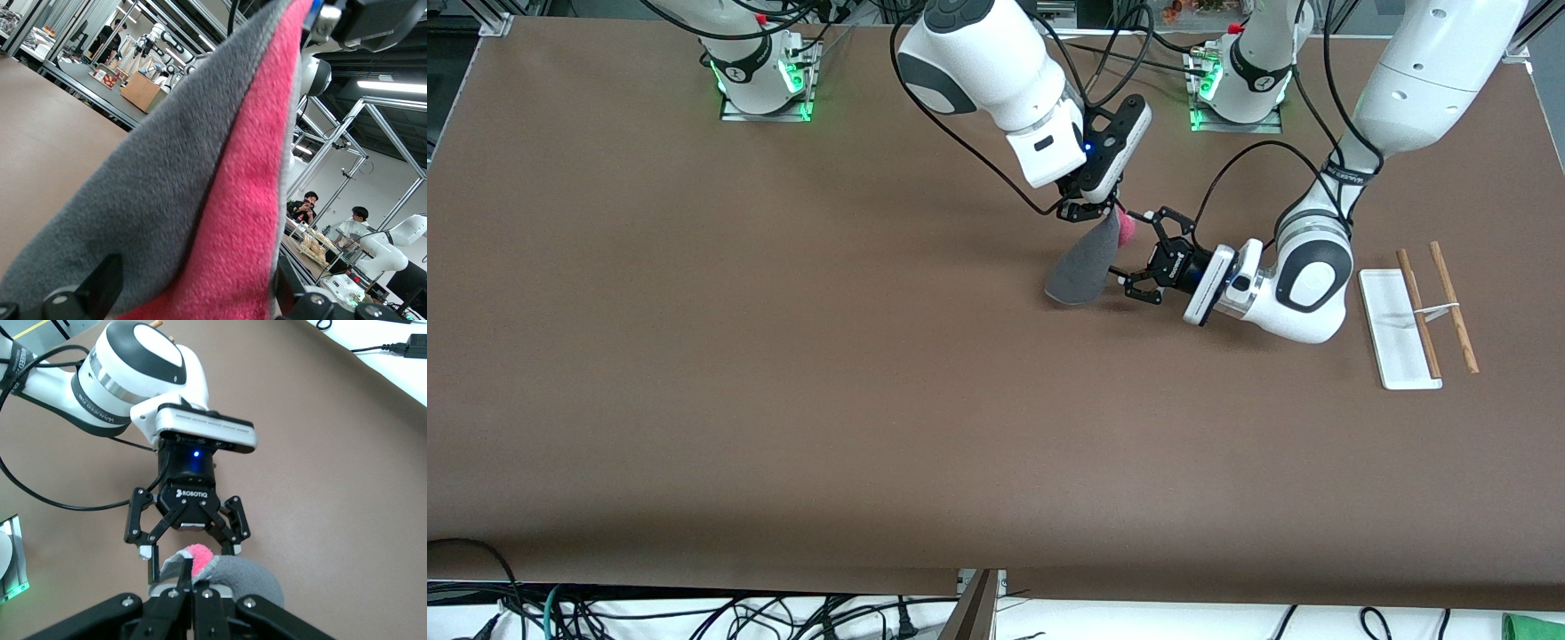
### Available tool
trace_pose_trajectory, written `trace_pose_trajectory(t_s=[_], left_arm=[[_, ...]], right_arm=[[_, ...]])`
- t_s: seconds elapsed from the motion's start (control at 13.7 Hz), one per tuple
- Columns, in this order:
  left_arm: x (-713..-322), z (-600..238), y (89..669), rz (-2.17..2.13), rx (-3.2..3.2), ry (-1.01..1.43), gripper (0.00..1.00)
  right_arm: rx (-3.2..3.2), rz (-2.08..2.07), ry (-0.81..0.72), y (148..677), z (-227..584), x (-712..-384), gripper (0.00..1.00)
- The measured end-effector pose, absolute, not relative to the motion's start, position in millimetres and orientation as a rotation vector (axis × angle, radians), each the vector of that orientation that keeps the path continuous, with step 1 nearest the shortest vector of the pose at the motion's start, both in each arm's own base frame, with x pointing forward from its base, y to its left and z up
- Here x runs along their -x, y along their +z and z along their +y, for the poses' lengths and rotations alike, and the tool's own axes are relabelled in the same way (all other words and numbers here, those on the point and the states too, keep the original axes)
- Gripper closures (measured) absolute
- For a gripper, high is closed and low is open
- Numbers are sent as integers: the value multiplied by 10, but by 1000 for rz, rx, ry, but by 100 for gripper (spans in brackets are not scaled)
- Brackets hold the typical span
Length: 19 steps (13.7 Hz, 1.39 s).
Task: Pass towel and hang on rack
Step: 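Open the right gripper while the left gripper pulls the towel away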
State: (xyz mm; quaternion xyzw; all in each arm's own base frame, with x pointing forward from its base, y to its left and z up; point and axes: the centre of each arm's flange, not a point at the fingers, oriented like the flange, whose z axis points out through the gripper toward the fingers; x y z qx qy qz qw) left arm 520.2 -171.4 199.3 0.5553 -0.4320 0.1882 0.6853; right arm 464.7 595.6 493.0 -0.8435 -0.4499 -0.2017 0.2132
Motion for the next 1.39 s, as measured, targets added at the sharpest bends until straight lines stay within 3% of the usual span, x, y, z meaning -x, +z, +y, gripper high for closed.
trace_pose_trajectory(t_s=[0.29,0.95,1.24,1.39], left_arm=[[-5000,-1680,1692,-921,-1180,418,3],[-5026,-1676,1673,-895,-1153,447,96],[-5127,-1647,1735,-911,-1153,470,97],[-5201,-1578,1774,-914,-1157,490,97]], right_arm=[[2342,-1248,-562,4932,5953,-4654,98],[2357,-1236,-575,4912,5901,-4734,98],[2377,-1196,-569,4906,5877,-4769,98],[2388,-1178,-577,4914,5839,-4827,83]])
